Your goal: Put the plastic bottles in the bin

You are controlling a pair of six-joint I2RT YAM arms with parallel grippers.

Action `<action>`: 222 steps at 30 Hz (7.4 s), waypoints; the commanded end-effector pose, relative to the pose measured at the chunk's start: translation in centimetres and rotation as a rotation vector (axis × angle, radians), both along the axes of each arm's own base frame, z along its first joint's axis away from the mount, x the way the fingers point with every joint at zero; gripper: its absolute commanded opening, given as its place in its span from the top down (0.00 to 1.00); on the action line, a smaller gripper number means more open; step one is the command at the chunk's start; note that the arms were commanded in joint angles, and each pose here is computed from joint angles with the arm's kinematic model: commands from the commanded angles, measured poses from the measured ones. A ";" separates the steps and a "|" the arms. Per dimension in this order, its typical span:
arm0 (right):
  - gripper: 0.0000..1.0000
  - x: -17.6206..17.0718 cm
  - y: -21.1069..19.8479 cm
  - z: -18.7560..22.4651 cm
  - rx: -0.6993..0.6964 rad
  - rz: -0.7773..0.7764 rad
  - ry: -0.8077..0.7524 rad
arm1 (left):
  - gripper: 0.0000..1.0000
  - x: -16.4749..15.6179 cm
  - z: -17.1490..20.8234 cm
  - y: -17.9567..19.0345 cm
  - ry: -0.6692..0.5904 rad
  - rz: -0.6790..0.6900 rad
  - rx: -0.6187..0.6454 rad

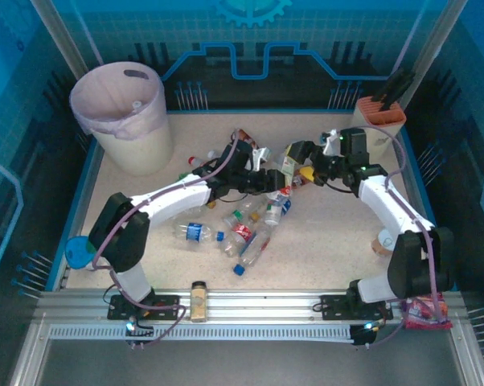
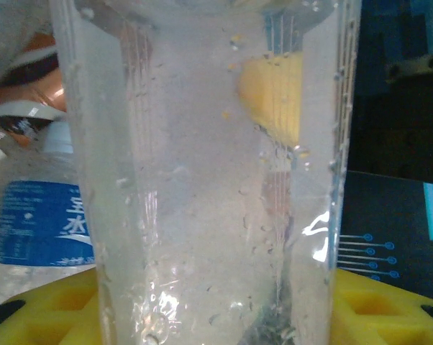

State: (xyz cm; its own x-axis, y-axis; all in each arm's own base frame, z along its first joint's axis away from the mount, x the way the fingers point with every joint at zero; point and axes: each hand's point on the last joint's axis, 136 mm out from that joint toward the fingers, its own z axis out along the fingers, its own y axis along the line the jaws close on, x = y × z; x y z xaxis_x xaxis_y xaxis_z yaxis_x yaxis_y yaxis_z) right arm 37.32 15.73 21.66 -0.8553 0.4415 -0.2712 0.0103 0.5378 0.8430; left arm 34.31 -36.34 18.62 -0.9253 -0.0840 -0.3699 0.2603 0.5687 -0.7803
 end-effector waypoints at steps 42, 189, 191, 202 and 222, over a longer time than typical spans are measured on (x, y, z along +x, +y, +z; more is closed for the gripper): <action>0.01 -9.0 -0.5 -4.1 -0.329 0.185 0.043 | 1.00 20.6 21.8 46.8 -0.484 0.992 0.463; 0.56 1.1 7.4 1.6 0.057 0.265 -0.131 | 0.27 -0.5 3.6 0.7 -0.212 -0.064 -0.020; 0.56 1.2 7.5 1.2 0.057 0.261 -0.124 | 0.36 -0.5 3.3 0.8 -0.208 -0.061 -0.015; 0.28 1.5 6.8 0.9 0.061 0.234 -0.107 | 0.48 0.0 3.1 1.3 -0.211 -0.033 0.010; 0.08 -2.2 -1.4 -1.6 -0.020 0.076 -0.033 | 0.63 4.3 15.1 11.7 -0.437 0.141 0.212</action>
State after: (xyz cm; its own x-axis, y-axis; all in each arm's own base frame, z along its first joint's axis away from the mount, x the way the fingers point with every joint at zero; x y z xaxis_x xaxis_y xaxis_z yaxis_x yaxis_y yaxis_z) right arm 36.36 15.25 21.10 -0.8693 0.3794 -0.3168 -0.0816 0.5220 0.8490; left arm 38.43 -28.28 30.38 -0.7281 -0.1023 -0.6778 0.4392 0.6896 -0.5758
